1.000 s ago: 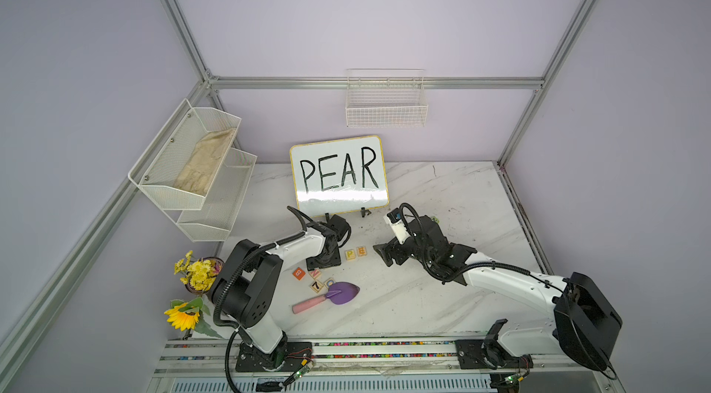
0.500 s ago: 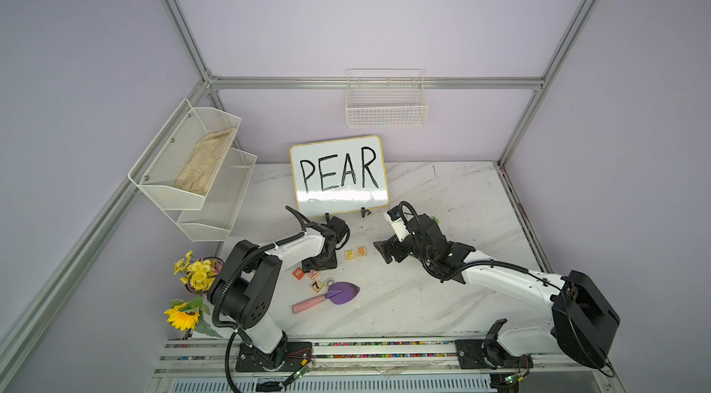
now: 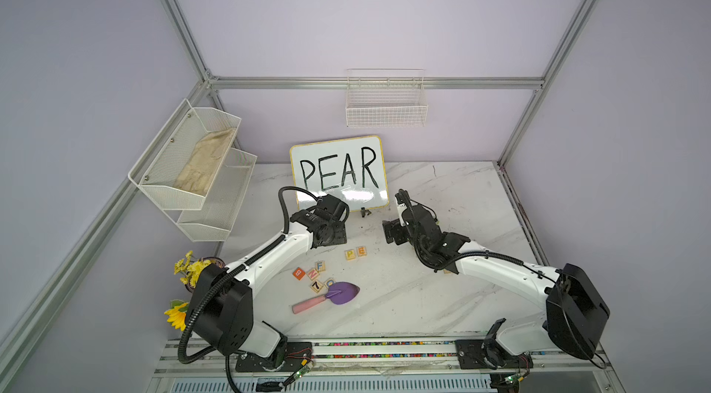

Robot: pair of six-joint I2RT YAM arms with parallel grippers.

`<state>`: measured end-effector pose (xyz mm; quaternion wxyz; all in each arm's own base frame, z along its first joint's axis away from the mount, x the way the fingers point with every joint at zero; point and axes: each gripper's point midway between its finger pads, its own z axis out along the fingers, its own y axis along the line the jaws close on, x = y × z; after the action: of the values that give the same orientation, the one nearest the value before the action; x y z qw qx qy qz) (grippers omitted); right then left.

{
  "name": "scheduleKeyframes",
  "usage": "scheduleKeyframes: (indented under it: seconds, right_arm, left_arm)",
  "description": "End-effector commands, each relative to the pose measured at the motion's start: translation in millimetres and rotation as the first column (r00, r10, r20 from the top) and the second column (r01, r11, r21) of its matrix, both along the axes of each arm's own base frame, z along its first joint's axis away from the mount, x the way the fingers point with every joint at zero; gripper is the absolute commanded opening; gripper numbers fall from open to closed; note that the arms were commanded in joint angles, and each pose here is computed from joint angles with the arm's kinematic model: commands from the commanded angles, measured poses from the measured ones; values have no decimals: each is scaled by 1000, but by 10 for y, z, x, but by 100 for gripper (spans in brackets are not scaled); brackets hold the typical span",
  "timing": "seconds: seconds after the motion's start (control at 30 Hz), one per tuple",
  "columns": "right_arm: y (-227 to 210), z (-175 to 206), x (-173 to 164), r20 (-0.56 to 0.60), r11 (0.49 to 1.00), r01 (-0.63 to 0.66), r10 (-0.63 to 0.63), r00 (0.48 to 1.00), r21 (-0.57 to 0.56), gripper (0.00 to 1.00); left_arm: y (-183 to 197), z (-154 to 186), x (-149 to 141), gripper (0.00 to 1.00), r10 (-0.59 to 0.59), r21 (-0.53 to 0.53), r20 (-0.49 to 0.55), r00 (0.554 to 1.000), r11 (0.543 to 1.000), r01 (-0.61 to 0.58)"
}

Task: Spell the uppercase word “pear” with letter blocks
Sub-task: Pick up the letter block from the center of the board.

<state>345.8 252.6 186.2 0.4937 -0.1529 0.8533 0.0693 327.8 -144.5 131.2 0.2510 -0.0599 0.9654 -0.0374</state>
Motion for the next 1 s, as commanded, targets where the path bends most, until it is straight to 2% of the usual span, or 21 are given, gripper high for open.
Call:
scheduleKeyframes:
  seconds: [0.0, 0.13, 0.23, 0.33, 0.4, 0.53, 0.63, 0.97]
  right_arm:
    - [-448, 60, 151, 14, 973, 230, -229, 973, -33, 97]
    - [-842, -48, 214, -90, 923, 382, -377, 922, 41, 97]
    - [-1000, -185, 200, -178, 897, 436, -418, 891, 76, 97]
    - [-1056, -281, 150, -226, 885, 459, -435, 872, 69, 97]
    - [-1069, -342, 115, -255, 881, 469, -439, 862, 68, 97]
    - [-1029, -434, 70, -310, 883, 460, -414, 856, 89, 96]
    - [-977, -532, 42, -353, 894, 439, -384, 853, 87, 96]
    - [-855, -851, -21, -458, 913, 404, -335, 823, 59, 95]
  left_arm:
    - [-467, 454, 286, 73, -162, -104, 153, 975, 978, 179]
    - [-838, 481, 312, 75, -265, -122, 209, 941, 948, 294]
    - [-1015, 456, 330, 76, -295, -166, 236, 926, 926, 338]
    - [-1225, 470, 334, 77, -358, -156, 274, 893, 899, 408]
    - [-1427, 513, 316, 82, -404, -154, 306, 862, 873, 464]
    - [-1810, 568, 232, 91, -445, -220, 373, 814, 810, 543]
    - [-1878, 519, 196, 98, -446, -254, 382, 809, 791, 556]
    - [-1810, 425, 15, 100, -467, -265, 394, 792, 767, 584]
